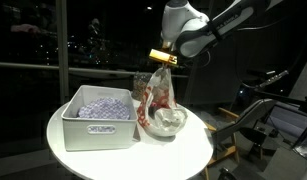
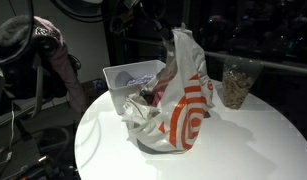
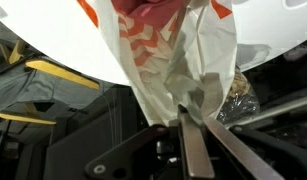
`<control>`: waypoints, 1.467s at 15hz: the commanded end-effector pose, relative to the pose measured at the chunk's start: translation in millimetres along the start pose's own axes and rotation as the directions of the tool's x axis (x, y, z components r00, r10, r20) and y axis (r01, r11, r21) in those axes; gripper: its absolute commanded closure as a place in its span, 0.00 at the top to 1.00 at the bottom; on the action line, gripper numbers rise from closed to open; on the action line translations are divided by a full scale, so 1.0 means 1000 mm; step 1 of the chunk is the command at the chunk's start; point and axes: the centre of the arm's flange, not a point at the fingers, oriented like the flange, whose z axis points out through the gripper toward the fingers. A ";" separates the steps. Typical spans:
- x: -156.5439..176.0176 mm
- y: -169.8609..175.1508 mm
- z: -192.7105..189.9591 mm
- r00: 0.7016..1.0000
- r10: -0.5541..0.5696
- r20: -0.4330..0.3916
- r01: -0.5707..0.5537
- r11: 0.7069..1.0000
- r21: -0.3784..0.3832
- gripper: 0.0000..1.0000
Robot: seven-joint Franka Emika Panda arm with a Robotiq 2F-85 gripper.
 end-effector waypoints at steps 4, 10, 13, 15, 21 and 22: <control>-0.063 -0.021 0.033 0.983 -0.157 0.096 0.161 0.986 -0.033 0.00; -0.050 -0.007 0.026 0.985 -0.171 0.037 0.174 0.979 -0.103 0.00; -0.016 0.011 0.011 0.991 -0.129 -0.026 0.125 0.984 -0.130 0.00; 0.008 0.023 -0.004 0.993 -0.090 -0.073 0.081 0.989 -0.121 0.00; 0.062 0.048 -0.049 0.978 0.014 -0.209 -0.028 0.997 -0.065 0.00; 0.064 0.046 -0.049 0.978 0.008 -0.211 -0.022 0.997 -0.067 0.00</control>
